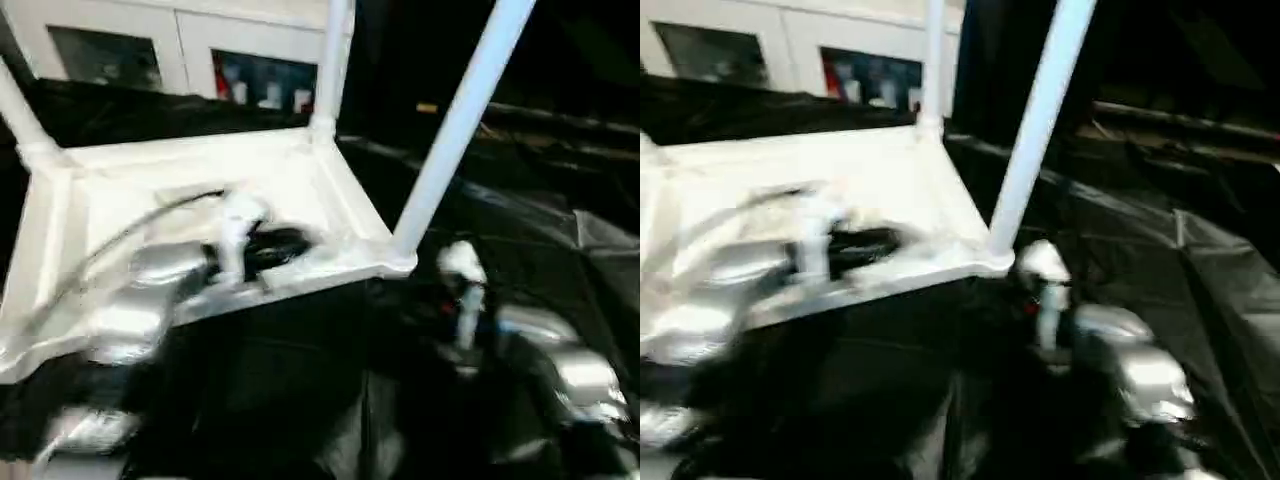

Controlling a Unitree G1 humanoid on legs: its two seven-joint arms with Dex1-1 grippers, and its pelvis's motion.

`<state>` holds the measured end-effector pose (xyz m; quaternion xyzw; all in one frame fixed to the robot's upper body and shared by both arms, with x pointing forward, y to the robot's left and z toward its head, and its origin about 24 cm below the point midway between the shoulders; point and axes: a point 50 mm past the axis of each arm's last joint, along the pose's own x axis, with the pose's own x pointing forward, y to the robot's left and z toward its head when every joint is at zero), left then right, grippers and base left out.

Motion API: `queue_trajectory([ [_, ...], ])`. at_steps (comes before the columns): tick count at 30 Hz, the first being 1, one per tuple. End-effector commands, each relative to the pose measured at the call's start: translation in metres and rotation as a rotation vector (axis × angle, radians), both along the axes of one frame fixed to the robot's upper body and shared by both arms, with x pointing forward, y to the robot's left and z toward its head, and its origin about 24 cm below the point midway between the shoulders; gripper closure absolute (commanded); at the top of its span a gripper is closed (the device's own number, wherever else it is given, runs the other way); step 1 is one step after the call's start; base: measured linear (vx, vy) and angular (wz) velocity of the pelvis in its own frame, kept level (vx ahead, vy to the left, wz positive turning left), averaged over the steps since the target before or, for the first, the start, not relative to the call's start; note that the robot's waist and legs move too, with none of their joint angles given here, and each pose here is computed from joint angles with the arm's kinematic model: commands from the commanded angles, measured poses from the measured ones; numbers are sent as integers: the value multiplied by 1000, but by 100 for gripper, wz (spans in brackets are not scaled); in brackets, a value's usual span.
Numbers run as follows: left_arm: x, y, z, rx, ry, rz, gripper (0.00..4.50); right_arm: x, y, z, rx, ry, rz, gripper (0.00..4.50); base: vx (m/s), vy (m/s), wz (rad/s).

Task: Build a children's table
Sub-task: Rotate table base

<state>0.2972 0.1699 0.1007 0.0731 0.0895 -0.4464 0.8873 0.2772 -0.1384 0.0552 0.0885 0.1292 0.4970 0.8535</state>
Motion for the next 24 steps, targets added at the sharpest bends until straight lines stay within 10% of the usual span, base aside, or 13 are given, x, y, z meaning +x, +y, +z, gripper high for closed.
queue_trajectory([
  [1, -17, 11, 4, -31, -4, 52, 301, 12, 9, -2, 0, -19, -85, 138, 0, 0, 0],
  [10, -75, 48, -4, -66, 82, 178, 228, 51, 22, -5, 51, -19, -405, 138, 0, 0, 0],
  [24, -134, 90, -21, 20, 228, 286, 129, 88, -27, -13, -25, 46, -960, 138, 0, 0, 0],
])
